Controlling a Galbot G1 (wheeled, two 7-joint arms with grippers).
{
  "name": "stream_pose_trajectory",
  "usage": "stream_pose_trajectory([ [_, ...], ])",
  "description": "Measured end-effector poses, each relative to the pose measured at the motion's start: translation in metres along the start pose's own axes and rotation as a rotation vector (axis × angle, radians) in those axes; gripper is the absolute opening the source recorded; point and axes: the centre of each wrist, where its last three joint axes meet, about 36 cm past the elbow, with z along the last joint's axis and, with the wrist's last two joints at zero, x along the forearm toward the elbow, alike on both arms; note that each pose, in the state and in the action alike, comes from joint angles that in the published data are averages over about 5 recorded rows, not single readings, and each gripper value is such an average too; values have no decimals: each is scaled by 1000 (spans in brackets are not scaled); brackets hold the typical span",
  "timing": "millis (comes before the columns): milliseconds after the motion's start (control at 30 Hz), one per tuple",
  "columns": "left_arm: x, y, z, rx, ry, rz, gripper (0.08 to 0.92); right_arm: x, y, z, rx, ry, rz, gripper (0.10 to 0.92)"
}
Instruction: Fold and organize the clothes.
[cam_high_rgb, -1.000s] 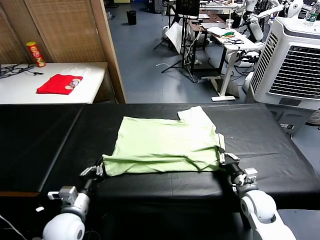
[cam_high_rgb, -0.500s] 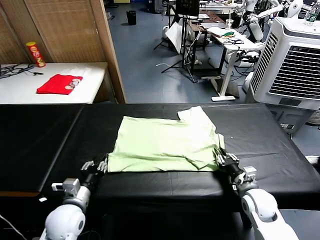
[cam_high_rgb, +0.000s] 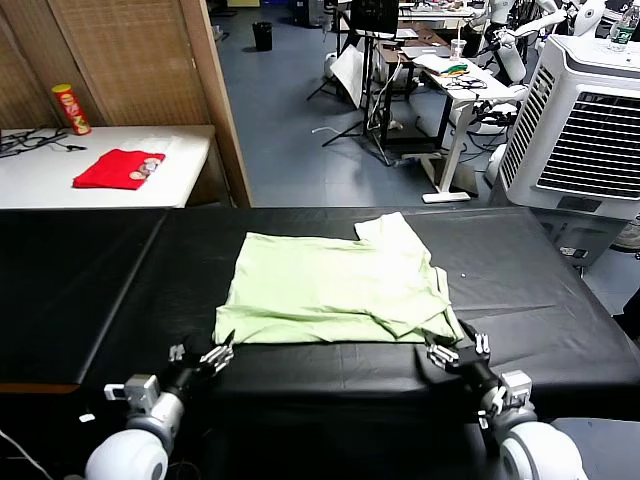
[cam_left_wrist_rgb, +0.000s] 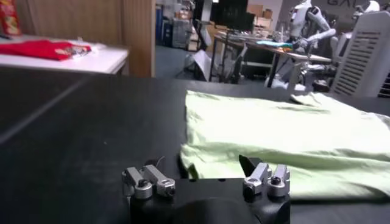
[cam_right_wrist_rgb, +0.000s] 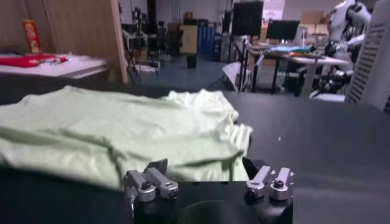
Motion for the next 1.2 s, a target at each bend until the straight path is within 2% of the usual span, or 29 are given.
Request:
stream_pose_trajectory([
  [133, 0, 2, 2, 8, 9, 14, 778, 1, 1, 1, 1, 4, 0, 639],
  [267, -4, 3, 4, 9, 19, 10, 617, 1, 3, 3, -3, 8, -2, 589],
  [367, -7, 6, 7, 14, 34, 4, 450, 2, 4, 4, -5, 11, -4, 477],
  [500, -8, 7, 10, 47, 52, 14, 224, 1, 4, 5, -4, 16, -4, 253],
  [600, -7, 7, 9, 44, 54, 14, 133, 2, 3, 5, -1, 24, -4, 142],
  [900, 6, 12, 7, -113, 43, -39, 128, 13, 1, -2, 30, 45, -33, 122],
  [1200, 32, 10, 9, -166, 65, -61, 128, 27, -1, -4, 71, 76, -70, 122],
])
